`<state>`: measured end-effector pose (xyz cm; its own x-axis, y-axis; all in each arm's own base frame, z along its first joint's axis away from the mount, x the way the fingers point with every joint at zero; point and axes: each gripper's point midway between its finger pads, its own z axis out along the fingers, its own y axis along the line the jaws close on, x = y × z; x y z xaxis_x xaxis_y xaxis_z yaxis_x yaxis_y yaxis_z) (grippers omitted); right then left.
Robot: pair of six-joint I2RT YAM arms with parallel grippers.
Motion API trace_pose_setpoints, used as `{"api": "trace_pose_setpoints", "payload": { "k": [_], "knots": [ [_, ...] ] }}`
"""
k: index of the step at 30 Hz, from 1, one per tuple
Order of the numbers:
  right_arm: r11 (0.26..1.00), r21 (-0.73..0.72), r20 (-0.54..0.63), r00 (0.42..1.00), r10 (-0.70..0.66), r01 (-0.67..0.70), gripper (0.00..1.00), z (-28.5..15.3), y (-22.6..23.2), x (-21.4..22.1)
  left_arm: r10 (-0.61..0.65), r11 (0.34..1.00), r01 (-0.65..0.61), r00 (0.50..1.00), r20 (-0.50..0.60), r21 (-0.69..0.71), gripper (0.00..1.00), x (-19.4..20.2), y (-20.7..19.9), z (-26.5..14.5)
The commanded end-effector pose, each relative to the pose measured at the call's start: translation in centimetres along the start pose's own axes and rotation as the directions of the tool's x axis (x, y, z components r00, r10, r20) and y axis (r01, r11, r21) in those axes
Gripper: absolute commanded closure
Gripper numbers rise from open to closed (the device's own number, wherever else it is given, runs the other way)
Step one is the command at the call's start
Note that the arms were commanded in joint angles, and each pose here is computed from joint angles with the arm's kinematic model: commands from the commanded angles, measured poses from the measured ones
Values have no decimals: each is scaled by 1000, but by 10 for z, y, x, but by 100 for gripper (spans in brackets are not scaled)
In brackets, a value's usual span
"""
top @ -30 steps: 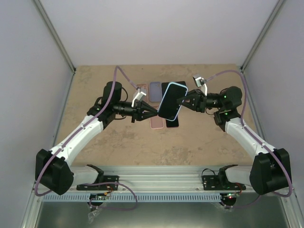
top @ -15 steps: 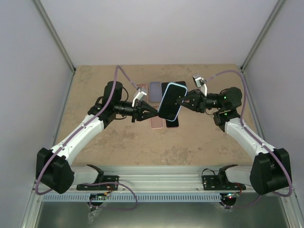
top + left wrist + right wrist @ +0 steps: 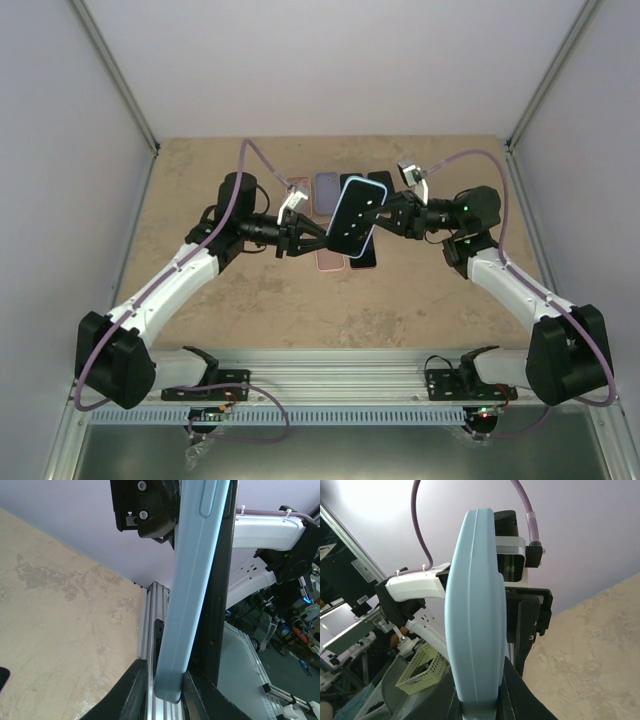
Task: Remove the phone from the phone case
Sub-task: Pick up the phone at the center of the board, then remove the phone case from the phone.
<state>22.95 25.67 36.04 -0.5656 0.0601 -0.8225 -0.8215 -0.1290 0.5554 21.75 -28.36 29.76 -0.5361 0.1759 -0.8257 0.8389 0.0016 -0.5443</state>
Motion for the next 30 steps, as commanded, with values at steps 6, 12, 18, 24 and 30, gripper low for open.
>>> {"api": "trace_pose_setpoints", "payload": {
  "k": [6, 12, 18, 24, 30],
  "knots": [
    [989, -145, -141, 990, -4, -17, 100, 21, 30, 38, -3, 999, 12, 986, 167, -53, 81, -26, 18, 0],
    [989, -143, -150, 989, 13, -35, 99, 25, 24, 43, 8, 1000, -12, 989, 149, 23, 80, -31, 1, 17],
    [989, -142, -164, 986, 25, -48, 100, 29, 19, 49, 7, 998, -14, 992, 128, 55, 80, -30, -7, 30],
    [989, -139, -174, 984, 33, -58, 99, 33, 15, 52, 1, 1000, -1, 992, 125, -1, 80, -32, 4, 32],
    [988, -141, -181, 983, 35, -61, 99, 38, 13, 53, -1, 1000, -2, 995, 104, 30, 75, -29, -3, 40]
  ]
}}
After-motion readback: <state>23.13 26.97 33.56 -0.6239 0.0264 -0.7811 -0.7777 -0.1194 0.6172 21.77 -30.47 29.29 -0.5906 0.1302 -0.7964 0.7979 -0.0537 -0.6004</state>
